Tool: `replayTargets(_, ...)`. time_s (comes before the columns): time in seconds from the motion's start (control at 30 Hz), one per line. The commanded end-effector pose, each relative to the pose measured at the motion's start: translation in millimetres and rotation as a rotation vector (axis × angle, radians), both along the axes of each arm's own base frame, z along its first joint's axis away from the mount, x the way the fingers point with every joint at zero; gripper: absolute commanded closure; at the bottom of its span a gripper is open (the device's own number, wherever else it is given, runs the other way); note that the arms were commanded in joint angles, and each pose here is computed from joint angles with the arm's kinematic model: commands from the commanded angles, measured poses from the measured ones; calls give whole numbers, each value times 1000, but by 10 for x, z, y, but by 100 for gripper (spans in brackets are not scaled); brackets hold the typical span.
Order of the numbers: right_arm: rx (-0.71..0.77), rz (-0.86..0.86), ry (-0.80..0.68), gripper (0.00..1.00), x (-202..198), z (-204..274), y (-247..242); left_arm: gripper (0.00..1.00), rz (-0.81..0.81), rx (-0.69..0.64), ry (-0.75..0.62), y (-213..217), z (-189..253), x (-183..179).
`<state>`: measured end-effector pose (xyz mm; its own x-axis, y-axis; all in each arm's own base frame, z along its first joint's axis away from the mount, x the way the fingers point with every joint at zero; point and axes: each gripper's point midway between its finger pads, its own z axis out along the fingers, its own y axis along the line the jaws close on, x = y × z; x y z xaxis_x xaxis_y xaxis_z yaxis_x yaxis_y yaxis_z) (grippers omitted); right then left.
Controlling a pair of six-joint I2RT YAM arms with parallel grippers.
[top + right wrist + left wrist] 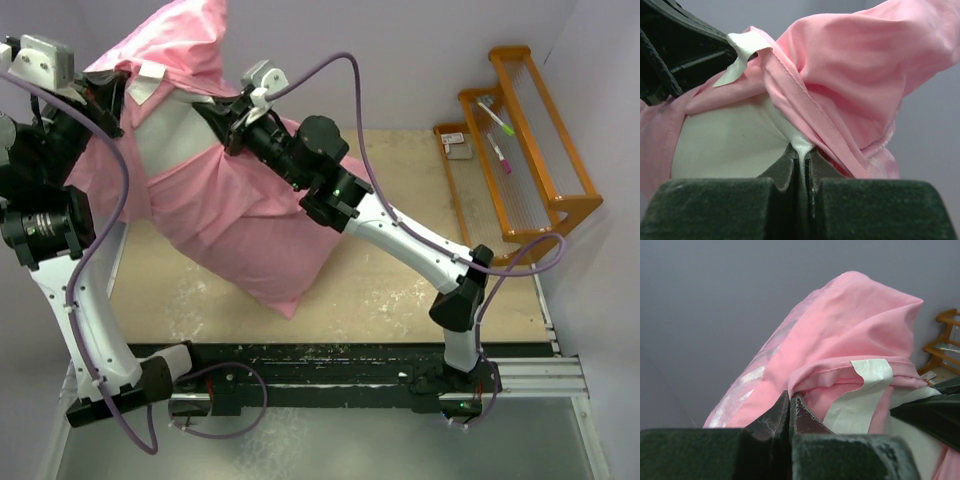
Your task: Remove the pillowcase from the pillow
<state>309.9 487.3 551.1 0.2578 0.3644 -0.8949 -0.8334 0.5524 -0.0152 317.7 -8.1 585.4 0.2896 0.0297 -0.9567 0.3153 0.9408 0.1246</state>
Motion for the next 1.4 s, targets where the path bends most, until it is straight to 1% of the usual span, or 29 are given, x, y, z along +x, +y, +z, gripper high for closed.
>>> replayTargets(0.0, 203, -81, -193, 100, -411, 836, -512, 100, -35, 36, 14, -93, -56, -129)
replayTargets(0.03, 176, -104, -190, 100, -397, 719, -466, 87, -50, 54, 25, -123, -117, -155)
replayTargets(0.07, 136, -126, -178, 100, -360, 534, -387, 63, -76, 78, 37, -171, -198, -187)
replayTargets(0.1, 112, -144, -168, 100, -348, 413, -345, 46, -103, 109, 41, -227, -262, -243)
replayTargets(0.13, 94, -160, -159, 100, -334, 304, -313, 37, -126, 140, 36, -283, -309, -317)
replayTargets(0.17, 84, -178, -148, 100, -322, 224, -295, 31, -151, 169, 23, -344, -340, -402)
replayTargets(0.23, 69, -217, -132, 100, -303, 99, -268, 27, -192, 242, -35, -480, -342, -634)
replayTargets(0.33, 61, -248, -137, 100, -315, 34, -226, 26, -268, 342, -95, -650, -416, -857)
replayTargets(0.4, 60, -255, -146, 100, -353, 38, -203, 28, -274, 365, -97, -653, -478, -848)
replayTargets(0.57, 55, -264, -147, 100, -398, 65, -182, 30, -210, 371, -21, -464, -693, -578)
replayTargets(0.63, 53, -262, -145, 100, -416, 72, -182, 29, -184, 368, 5, -389, -796, -471)
replayTargets(0.73, 49, -249, -144, 100, -447, 74, -173, 24, -169, 357, 19, -338, -897, -385)
replayTargets(0.83, 49, -224, -143, 100, -494, 82, -150, 22, -160, 325, 22, -302, -897, -301)
replayTargets(0.93, 44, -196, -142, 100, -544, 70, -94, 22, -174, 304, 17, -301, -851, -220)
replayTargets(1.0, 39, -179, -144, 100, -590, 56, -47, 26, -174, 277, 12, -286, -766, -163)
replayTargets(1.1, 16, -152, -149, 100, -647, 6, 50, 38, -153, 224, 2, -234, -632, -60)
replayTargets(1.13, 10, -142, -151, 100, -669, 0, 83, 41, -154, 208, -1, -232, -606, -32)
replayTargets(1.27, -19, -104, -157, 100, -746, -70, 239, 46, -186, 142, 24, -300, -560, 73)
replayTargets(1.37, -27, -79, -157, 100, -806, -98, 322, 48, -206, 84, 42, -347, -524, 124)
